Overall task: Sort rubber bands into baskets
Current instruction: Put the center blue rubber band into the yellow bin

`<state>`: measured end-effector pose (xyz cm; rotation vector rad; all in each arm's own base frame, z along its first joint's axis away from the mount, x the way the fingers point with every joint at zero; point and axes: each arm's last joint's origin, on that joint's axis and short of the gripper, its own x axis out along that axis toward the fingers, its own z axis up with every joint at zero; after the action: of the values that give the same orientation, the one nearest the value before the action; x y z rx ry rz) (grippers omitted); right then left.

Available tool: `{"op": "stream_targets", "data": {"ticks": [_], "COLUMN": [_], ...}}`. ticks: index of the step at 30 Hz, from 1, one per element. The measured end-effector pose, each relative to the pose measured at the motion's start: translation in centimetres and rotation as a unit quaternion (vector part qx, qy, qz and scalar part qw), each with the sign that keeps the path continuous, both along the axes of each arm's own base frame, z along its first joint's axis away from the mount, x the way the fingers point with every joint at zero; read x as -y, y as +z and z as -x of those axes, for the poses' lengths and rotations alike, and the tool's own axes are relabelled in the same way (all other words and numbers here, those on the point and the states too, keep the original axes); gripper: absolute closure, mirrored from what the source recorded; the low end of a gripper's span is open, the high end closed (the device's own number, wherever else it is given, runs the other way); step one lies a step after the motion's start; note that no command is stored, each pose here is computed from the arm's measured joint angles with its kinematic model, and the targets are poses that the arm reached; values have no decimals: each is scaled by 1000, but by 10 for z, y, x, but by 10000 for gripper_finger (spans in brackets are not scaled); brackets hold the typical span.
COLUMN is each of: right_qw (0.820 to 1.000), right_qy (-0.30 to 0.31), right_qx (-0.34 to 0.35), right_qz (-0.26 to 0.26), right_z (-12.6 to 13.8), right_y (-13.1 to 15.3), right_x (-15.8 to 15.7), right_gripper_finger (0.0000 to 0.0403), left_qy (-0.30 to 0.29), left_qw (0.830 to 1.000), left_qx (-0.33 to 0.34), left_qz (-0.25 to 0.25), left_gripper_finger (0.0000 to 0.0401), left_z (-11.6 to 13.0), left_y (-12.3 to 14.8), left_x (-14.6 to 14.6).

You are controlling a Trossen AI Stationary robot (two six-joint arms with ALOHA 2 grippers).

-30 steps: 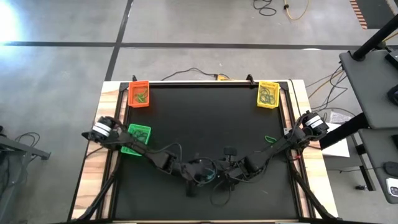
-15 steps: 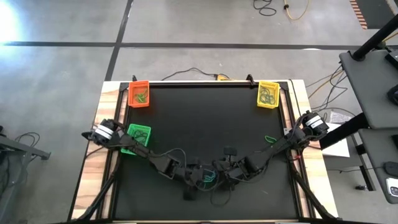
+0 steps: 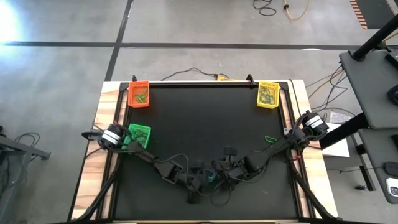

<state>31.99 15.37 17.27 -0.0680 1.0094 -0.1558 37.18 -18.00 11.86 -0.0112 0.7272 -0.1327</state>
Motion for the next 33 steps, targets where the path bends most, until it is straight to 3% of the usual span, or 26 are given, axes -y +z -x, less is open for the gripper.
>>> {"op": "stream_targets", "data": {"ticks": [7, 14, 28, 33], "right_qw": [1000, 1000, 1000, 1000], "right_qy": [-1, -1, -2, -1], "right_qx": [-1, -3, -3, -2], "right_qz": [0, 1, 0, 1], "right_z": [0, 1, 1, 1], "right_y": [0, -1, -1, -1], "right_x": [1, 1, 1, 1], "right_gripper_finger": [335, 335, 335, 335], "left_qy": [4, 45, 26, 36], "left_qw": [1000, 991, 993, 992], "left_qx": [-21, -69, -96, -90], "left_qz": [-17, -102, -68, -80], "left_gripper_finger": [309, 326, 328, 367], "left_z": [-13, -14, -13, -13], "left_y": [-3, 11, 2, 2], "left_x": [4, 5, 8, 8]}}
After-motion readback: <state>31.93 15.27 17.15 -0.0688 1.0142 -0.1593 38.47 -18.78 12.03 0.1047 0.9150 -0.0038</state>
